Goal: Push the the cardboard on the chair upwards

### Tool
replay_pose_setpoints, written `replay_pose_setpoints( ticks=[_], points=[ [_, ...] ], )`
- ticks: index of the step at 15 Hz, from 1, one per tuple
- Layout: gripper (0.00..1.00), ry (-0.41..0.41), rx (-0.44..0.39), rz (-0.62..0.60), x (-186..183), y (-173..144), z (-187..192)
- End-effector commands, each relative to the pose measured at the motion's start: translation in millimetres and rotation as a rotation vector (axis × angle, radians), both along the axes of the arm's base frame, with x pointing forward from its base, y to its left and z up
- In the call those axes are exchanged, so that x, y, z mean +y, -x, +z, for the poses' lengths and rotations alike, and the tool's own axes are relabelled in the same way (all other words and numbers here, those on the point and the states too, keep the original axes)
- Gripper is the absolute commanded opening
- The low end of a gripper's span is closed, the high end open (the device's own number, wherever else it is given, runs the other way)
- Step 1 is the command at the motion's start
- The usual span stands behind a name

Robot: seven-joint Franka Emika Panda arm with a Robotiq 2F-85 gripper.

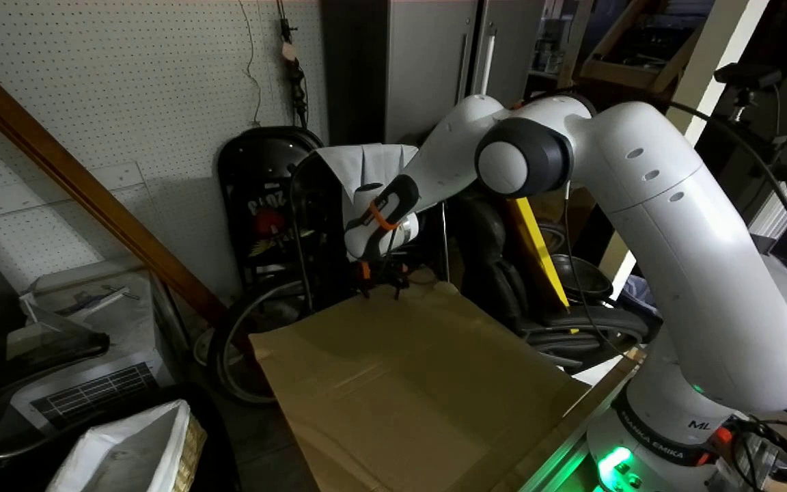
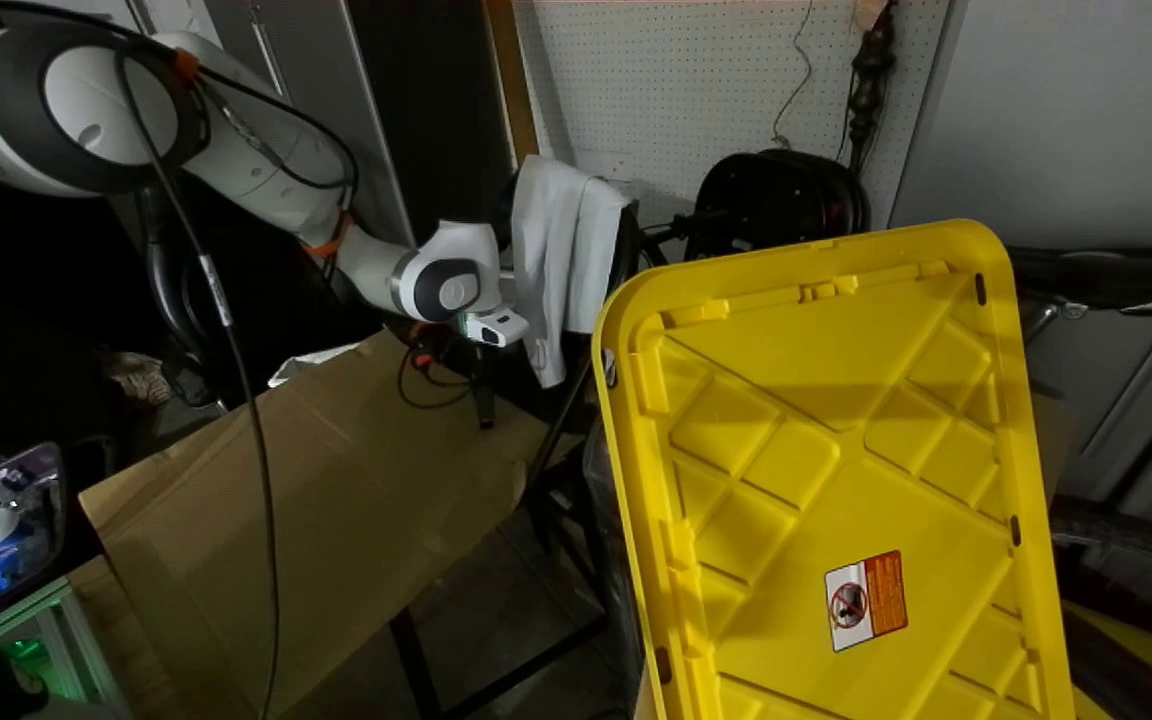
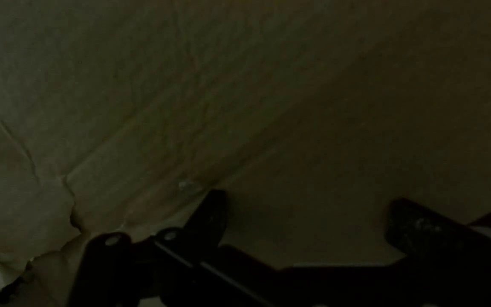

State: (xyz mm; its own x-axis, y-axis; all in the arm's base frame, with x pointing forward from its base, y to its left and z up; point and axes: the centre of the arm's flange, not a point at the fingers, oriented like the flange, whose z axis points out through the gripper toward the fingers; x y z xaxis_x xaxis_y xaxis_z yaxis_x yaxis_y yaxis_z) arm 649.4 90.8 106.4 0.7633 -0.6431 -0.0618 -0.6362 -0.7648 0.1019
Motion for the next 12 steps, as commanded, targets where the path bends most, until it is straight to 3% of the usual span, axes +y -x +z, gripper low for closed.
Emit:
replay_pose_setpoints(
  ticks=[1,7,12],
  points=[
    [1.0,-0.012,0.0,-0.118,1.4,-23.4,-12.5],
    [1.0,0.022,-0.044,-0.101,6.2,-31.5,1.1],
    [1.0,-0.013,-0.046,0.033,22.1,-9.9,43.0]
  ],
)
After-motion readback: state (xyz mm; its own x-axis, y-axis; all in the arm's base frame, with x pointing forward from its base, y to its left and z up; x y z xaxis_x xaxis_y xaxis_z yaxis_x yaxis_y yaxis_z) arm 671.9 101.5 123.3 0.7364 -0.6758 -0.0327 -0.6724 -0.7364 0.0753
